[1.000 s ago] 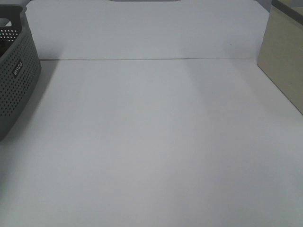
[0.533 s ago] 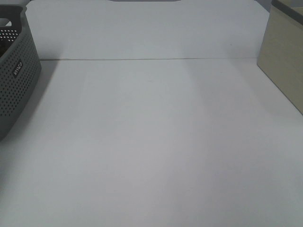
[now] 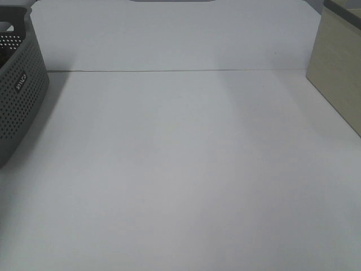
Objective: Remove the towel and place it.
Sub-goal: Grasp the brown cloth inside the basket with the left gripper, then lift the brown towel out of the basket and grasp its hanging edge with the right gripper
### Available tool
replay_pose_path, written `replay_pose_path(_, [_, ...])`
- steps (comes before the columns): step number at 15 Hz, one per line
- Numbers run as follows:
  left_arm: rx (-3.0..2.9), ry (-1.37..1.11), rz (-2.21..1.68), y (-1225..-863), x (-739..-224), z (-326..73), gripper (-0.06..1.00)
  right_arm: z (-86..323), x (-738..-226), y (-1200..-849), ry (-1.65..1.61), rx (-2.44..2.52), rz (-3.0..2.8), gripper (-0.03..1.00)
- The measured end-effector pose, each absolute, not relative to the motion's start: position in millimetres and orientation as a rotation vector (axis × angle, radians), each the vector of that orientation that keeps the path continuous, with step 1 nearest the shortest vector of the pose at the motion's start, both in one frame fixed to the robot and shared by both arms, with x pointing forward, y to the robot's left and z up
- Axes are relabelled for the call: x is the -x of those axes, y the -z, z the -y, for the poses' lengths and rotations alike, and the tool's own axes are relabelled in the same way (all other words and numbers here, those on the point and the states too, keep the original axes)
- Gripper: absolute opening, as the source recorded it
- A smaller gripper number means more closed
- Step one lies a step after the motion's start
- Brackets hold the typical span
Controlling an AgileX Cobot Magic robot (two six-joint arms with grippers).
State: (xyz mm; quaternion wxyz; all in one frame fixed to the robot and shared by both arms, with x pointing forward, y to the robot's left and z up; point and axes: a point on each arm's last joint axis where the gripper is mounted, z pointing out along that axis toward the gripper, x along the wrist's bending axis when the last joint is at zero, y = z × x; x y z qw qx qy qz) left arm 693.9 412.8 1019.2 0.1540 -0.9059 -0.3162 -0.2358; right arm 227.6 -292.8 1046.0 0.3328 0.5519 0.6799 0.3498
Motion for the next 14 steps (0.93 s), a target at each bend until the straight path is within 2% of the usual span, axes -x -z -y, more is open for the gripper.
replay_pose_path(5, [2.548,1.032,0.964,-1124.7,-659.4,-375.4,0.00,292.8,-227.6,-1046.0,-0.914,-1.442,-1.776,0.98])
replay_pose_path(9, [2.577,1.368,0.838,-1214.1,-602.7,-312.1,0.00,292.6,-227.6,-1046.0,-0.916,-1.442,-1.777,0.98])
replay_pose_path(14, [2.528,1.698,0.692,-1271.3,-546.5,-252.7,0.00,285.9,-229.3,-1052.2,-1.014,-1.413,-1.790,0.98])
